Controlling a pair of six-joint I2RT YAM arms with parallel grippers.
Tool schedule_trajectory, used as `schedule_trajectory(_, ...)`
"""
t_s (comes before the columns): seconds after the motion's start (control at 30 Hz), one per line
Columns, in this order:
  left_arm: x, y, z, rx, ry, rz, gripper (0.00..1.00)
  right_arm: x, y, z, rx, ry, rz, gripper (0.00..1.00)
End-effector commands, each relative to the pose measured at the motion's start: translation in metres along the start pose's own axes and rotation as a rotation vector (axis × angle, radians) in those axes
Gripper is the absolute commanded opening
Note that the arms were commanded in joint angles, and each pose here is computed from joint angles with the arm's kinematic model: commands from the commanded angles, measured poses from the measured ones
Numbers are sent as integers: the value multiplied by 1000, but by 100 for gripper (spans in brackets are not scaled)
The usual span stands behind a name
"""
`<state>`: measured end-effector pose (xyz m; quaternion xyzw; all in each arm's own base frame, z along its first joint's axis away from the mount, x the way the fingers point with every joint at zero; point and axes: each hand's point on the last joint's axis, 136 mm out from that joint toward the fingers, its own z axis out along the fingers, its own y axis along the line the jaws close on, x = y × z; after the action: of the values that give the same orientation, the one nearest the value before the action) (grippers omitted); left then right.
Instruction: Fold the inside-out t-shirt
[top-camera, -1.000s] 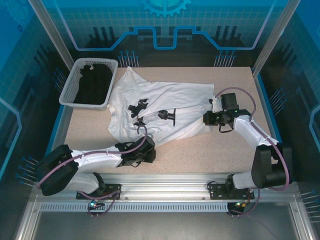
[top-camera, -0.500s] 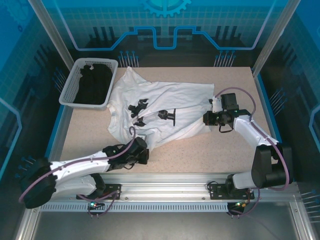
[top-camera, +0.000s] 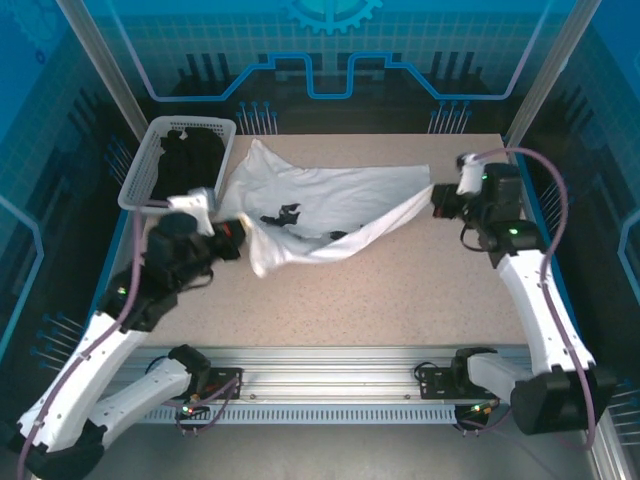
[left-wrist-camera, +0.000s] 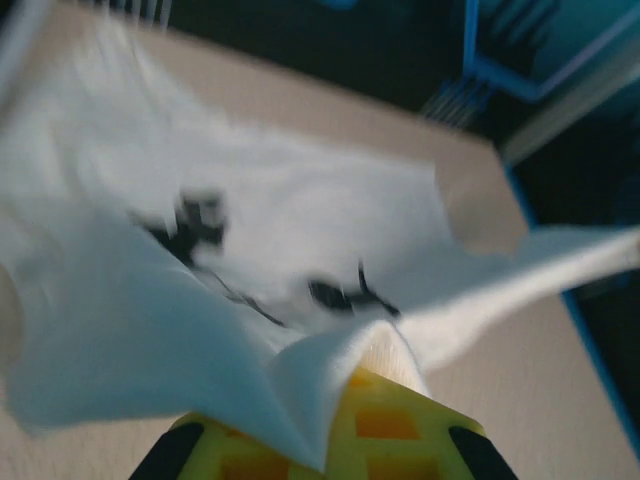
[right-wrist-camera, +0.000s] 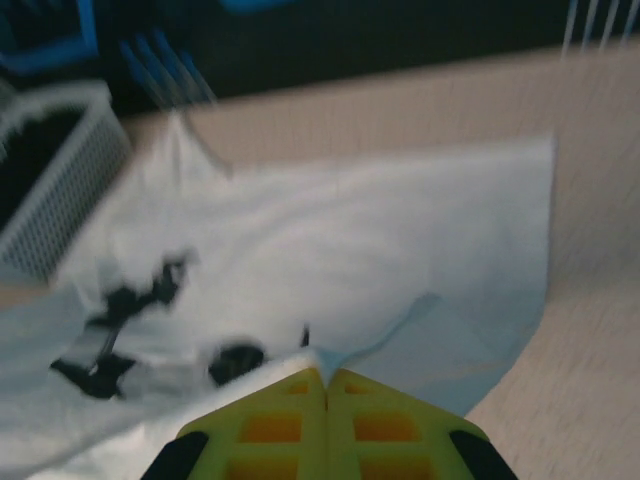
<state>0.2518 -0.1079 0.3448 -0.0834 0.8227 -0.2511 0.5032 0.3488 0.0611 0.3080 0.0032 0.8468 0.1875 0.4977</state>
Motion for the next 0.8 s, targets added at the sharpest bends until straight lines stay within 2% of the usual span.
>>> schedule_trajectory(0.0, -77, -35, -48, 76, -193, 118, 0, -72, 14, -59, 33, -226, -45, 0)
schedule_trajectory(0.13, -142, -68, -120, 142, -398, 171, 0, -105, 32, -126, 73, -351, -119, 0)
schedule_trajectory(0.23, -168, -81, -161, 171, -507, 221, 0, -119, 45, -178, 98, -453, -162, 0)
schedule_trajectory(0.33, -186, -80, -168, 103, -574, 305, 0, -128, 55, -212, 105, -530, -189, 0)
schedule_trajectory(0.4, -195, -69, -145, -10, -562, 334, 0, -134, 59, -216, 98, -543, -195, 0)
schedule_trajectory(0.47, -199, -65, -109, -84, -512, 357, 0, -138, 58, -203, 89, -526, -194, 0)
schedule_trajectory(0.6, -211, -52, -34, -114, -411, 300, 0, -154, 44, -153, 101, -474, -195, 0)
schedule_trajectory(0.77, -234, -35, 30, -144, -379, 282, 0, -176, 22, -96, 145, -446, -206, 0)
